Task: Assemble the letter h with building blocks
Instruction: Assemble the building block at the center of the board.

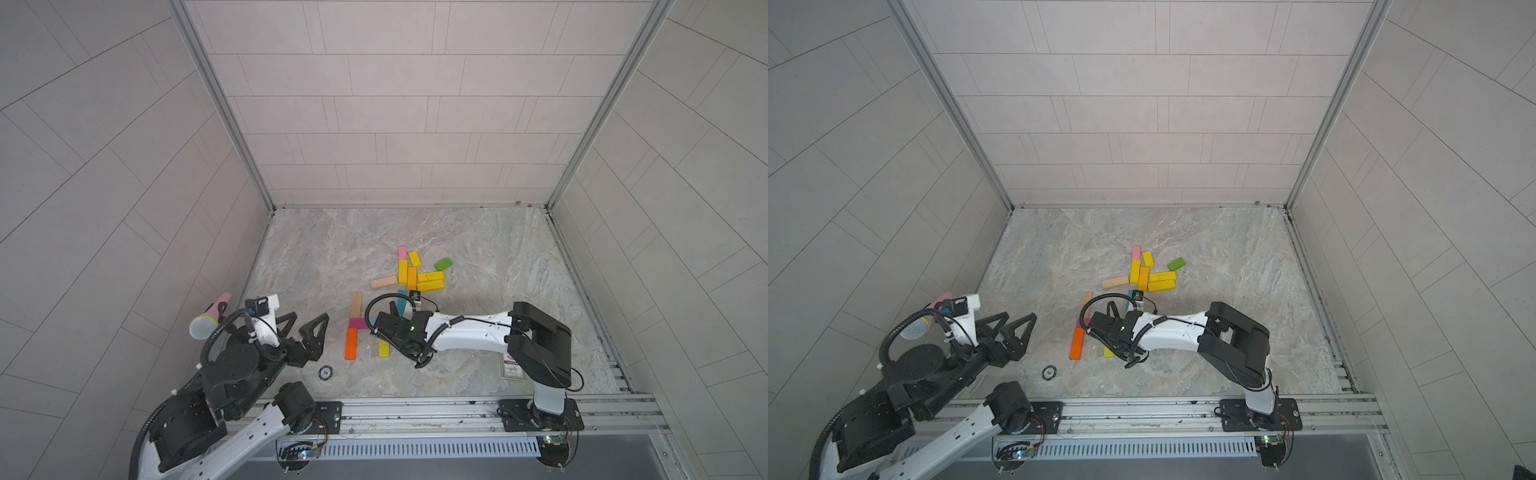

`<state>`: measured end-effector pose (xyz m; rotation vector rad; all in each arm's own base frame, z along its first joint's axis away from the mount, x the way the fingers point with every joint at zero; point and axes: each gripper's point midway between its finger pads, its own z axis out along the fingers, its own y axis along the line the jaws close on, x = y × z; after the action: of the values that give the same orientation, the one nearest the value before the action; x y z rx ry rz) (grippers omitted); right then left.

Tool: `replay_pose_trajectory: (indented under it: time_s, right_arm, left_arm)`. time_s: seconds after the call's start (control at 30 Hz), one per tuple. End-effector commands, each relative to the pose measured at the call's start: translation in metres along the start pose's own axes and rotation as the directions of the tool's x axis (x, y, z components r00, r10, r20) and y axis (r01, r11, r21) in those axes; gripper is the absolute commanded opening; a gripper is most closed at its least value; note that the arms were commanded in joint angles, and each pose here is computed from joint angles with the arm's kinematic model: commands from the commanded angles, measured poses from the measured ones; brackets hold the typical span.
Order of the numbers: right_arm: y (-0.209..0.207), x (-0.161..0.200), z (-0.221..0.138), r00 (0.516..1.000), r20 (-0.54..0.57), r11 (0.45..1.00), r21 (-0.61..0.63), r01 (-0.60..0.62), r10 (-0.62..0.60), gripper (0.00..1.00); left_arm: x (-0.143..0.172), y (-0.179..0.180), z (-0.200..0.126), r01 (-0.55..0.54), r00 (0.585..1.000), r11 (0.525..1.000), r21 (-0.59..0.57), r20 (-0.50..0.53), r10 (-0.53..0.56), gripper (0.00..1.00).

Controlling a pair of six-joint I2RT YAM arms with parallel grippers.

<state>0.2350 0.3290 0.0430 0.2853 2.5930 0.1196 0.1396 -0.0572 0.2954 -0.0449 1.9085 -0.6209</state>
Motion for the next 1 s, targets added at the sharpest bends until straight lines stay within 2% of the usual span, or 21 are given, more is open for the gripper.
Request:
replay_pose_trajectory:
  time_s: [0.0, 0.97]
  right_arm:
    - [-0.006, -0.003, 0.002, 0.999, 0.013, 0.998, 0.045, -0.039, 0.038, 0.47]
    - [-0.004, -0.011, 0.025, 0.995, 0.001, 0.990, 0.106, -0.096, 0.097, 0.47]
  left_arm:
    - [-0.008, 0.006, -0.009, -0.017, 0.999, 1.000, -0.021, 0.026, 0.018, 1.00]
    - [-0.008, 0.007, -0.009, -0.032, 0.999, 0.999, -0.033, 0.022, 0.033, 1.00]
